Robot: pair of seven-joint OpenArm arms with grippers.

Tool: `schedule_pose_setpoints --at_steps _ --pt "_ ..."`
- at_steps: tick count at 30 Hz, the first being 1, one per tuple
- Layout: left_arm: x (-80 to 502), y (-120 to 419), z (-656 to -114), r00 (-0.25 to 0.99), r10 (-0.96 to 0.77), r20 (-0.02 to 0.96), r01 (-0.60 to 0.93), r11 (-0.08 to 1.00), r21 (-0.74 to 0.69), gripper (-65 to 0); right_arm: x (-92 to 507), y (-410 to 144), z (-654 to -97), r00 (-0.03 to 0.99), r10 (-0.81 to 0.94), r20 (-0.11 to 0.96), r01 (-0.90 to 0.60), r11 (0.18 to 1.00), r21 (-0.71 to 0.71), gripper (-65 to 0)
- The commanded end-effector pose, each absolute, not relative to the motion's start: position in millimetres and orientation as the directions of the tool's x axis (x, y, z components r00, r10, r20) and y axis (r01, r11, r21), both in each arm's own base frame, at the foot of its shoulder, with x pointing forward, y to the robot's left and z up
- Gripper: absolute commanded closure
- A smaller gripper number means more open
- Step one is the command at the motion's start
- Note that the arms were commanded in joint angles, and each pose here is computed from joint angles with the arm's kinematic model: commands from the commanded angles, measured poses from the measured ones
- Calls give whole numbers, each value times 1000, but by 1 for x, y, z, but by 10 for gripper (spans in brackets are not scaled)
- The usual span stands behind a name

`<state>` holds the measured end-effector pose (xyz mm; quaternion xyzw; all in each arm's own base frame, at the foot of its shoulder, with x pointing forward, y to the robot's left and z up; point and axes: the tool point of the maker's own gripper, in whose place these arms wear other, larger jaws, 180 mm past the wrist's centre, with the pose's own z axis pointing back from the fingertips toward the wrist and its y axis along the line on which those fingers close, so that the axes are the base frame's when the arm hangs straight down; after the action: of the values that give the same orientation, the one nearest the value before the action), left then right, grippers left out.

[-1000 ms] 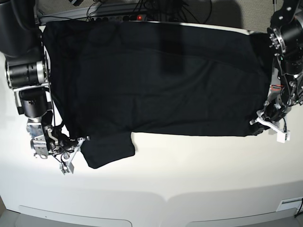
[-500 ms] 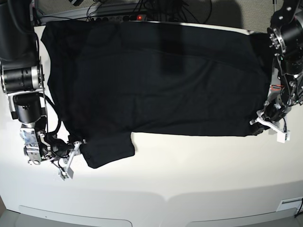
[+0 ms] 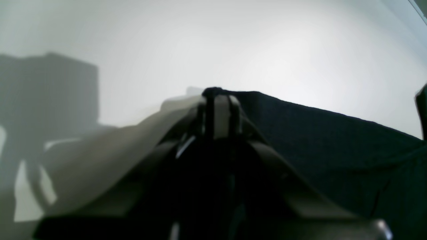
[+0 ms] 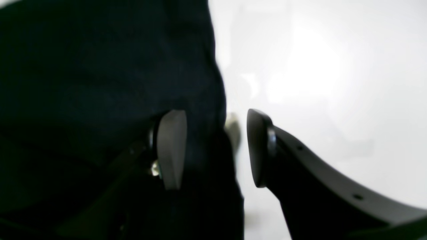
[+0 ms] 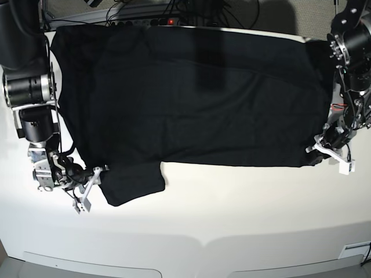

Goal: Fold the T-shirt properly
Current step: 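Move the right gripper to the hem corner by the sleeve and grasp, then lift the hem with both grippers and fold it over toward the collar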

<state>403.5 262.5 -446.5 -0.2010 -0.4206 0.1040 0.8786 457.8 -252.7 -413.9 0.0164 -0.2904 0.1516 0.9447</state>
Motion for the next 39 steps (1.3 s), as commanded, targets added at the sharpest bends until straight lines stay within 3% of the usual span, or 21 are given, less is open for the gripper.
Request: schedule_pose_setpoints --at_steps 1,7,10,15,16,27,32,39 --pt "394 265 -457 684 301 664 -16 917 -400 0 478 -255 -390 745 271 609 -287 955 -74 -300" --pt "394 265 -457 684 301 664 -16 916 -400 0 467 -255 -402 768 272 580 -287 955 -67 -272" --pt "394 265 -457 684 301 664 -16 917 -400 0 459 -257 -409 799 277 534 -287 956 -66 -193" --pt "394 265 -457 685 301 664 -16 916 -400 0 454 -260 -411 816 281 506 -287 956 -68 -9" --pt "394 265 -457 684 301 664 -16 916 -400 0 455 -259 -411 813 280 510 -287 956 -68 0" --pt "406 270 -440 608 414 678 -53 873 -485 0 466 -250 -398 771 254 584 -296 955 -25 0" --pt "409 272 -433 597 398 696 -38 881 -471 0 464 -243 -391 761 305 573 -358 934 -22 0" --pt "410 281 -409 558 320 766 19 917 -398 0 451 -230 -354 689 284 667 -409 912 34 0"
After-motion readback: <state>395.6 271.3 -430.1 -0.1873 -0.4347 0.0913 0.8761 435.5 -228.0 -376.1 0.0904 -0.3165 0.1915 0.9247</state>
